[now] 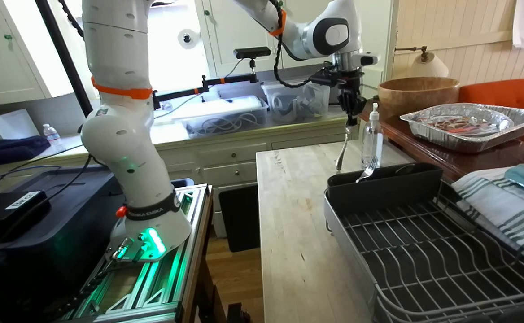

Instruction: Remove one spoon from the dish rack

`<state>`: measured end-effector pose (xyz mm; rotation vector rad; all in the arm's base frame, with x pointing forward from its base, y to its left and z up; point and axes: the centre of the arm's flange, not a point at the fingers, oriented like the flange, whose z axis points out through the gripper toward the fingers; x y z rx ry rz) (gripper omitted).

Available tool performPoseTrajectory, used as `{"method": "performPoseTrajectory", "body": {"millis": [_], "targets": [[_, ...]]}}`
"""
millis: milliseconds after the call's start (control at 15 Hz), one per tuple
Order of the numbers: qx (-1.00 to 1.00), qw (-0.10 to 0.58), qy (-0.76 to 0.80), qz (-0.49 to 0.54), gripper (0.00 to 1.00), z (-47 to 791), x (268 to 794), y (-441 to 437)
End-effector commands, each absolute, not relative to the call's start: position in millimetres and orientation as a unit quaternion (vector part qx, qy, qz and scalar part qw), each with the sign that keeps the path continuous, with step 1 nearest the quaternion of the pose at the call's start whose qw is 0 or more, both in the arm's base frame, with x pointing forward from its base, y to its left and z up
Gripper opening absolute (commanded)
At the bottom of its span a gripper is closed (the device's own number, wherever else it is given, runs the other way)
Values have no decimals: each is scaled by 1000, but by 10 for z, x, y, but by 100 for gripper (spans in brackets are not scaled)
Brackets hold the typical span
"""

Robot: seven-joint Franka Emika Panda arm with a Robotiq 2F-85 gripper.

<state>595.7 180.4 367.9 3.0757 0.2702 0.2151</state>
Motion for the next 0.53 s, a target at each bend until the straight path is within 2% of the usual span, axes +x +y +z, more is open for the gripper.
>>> {"method": "performPoseTrajectory", "body": {"millis": [0,467], "targets": [[992,43,111,42,2,3455,5867,1826],[987,73,145,-8,2,2953,5769,1818]]}}
